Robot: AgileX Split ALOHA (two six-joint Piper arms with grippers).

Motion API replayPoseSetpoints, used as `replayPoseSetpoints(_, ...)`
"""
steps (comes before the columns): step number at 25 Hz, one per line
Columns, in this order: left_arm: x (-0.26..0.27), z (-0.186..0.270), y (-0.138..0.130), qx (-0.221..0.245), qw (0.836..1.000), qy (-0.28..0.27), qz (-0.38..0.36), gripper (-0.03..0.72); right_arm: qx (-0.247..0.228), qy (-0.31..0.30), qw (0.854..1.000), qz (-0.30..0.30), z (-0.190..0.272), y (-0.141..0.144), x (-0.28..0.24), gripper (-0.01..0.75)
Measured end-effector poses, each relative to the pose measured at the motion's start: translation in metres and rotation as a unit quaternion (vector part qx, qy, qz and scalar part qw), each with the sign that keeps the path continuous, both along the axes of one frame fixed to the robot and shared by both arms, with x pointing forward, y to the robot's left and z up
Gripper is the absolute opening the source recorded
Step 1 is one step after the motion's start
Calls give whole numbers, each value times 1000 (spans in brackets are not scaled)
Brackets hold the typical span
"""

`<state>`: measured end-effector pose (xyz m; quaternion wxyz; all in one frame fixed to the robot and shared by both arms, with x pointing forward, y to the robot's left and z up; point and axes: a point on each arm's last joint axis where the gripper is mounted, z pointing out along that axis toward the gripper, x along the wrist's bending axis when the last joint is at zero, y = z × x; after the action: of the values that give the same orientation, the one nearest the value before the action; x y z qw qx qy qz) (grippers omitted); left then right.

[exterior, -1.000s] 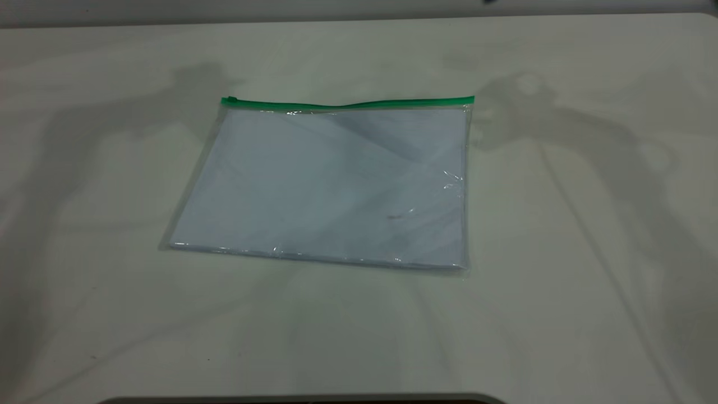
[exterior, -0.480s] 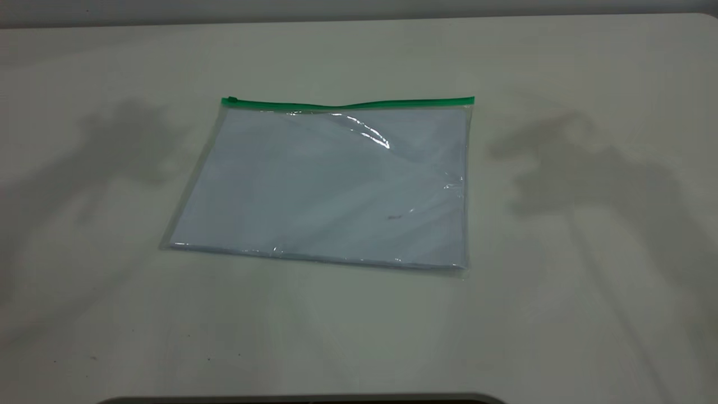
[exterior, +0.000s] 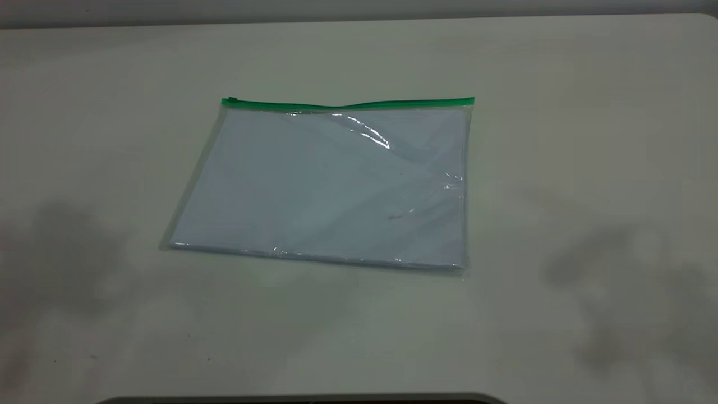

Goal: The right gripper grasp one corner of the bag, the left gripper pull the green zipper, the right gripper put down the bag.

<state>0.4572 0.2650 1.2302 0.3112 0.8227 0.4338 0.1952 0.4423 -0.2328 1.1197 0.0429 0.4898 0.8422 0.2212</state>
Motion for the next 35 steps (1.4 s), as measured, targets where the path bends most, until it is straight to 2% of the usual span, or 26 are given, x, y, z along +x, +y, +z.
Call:
replayPoseSetpoints(4, -37, -48, 2, -2, 997, 71, 18, 502, -19, 25, 999, -12, -31, -12, -45, 402)
replayPoseSetpoints(6, -59, -73, 4, -4, 994, 102, 32, 502, -21, 22, 999, -42, -43, -18, -62, 402)
replayPoseSetpoints(12, -130, -134, 7, -21, 987, 141, 72, 502, -34, -3, 994, -101, -81, -34, -106, 433)
replayPoseSetpoints(16, -166, -159, 14, -12, 987, 116, 109, 502, -28, -31, 993, -110, -93, -38, -122, 453)
replayPoseSetpoints(19, -184, -172, 24, 12, 983, 91, 158, 502, -23, -60, 992, -113, -89, -40, -128, 453)
replayPoseSetpoints(22, -198, -182, 29, 15, 979, 64, 192, 502, -35, -70, 990, -115, -92, -45, -136, 453)
replayPoseSetpoints(29, -221, -190, 32, 9, 981, -9, 195, 502, -32, -108, 983, -147, -88, -51, -148, 452)
replayPoseSetpoints(35, -226, -197, 31, -6, 980, -26, 198, 502, -32, -109, 983, -147, -87, -51, -149, 450)
